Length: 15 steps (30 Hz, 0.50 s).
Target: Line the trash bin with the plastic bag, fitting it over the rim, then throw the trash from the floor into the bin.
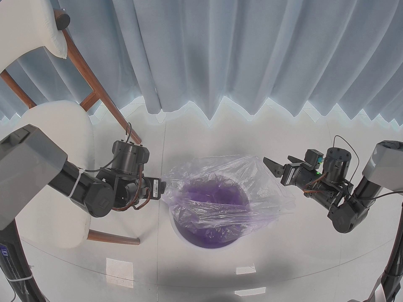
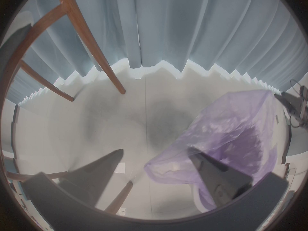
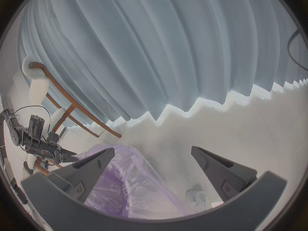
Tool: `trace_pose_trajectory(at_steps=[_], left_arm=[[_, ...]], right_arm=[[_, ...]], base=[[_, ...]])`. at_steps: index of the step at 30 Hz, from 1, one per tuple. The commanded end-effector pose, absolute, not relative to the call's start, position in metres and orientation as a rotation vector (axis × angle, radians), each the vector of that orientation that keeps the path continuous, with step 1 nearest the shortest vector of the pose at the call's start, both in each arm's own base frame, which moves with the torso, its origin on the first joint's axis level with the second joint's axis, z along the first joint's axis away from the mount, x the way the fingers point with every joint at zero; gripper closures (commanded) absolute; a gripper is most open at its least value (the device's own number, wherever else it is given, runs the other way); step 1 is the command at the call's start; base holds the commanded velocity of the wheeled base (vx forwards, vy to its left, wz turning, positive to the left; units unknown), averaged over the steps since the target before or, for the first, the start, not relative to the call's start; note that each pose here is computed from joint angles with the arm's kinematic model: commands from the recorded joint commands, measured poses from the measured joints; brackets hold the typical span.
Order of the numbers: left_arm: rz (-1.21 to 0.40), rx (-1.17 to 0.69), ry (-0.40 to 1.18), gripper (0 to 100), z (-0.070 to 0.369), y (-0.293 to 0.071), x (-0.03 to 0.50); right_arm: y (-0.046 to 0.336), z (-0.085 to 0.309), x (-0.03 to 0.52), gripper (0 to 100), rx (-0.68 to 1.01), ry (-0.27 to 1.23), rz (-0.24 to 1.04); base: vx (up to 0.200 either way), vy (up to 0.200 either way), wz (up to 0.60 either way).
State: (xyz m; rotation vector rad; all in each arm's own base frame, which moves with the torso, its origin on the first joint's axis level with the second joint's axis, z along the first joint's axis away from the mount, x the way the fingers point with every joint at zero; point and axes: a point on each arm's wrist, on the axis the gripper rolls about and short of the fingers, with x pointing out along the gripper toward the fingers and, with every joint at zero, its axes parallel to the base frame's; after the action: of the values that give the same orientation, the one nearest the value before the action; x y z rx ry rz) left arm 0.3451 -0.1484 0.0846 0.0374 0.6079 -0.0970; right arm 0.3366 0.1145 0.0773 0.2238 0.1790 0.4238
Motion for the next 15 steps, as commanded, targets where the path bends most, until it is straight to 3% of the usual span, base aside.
trace_pose_trajectory(at_steps=[1,7,11,15], left_arm=[[-0.126,-0.004,0.519,0,0.122,-0.141,0.325],[-0.157,-0.058,0.398,0,0.174,-0.131,0.288],[-0.215,-0.08,0.416,0,0.182,-0.131,0.246],[-0.301,-0.245,0.444,0,0.191,-0.133,0.209]], right_arm=[[0.11,0.092,0.318,0,0.227,0.145,0.428],[0.112,0.092,0.311,0,0.221,0.143,0.425],[0.112,0.091,0.305,0,0.217,0.158,0.422],[0.115,0.091,0.298,0,0.214,0.163,0.418]], base=[[0.0,0.0,0.0],[0.0,0.0,0.0],[0.0,0.0,0.0],[0.0,0.0,0.0]])
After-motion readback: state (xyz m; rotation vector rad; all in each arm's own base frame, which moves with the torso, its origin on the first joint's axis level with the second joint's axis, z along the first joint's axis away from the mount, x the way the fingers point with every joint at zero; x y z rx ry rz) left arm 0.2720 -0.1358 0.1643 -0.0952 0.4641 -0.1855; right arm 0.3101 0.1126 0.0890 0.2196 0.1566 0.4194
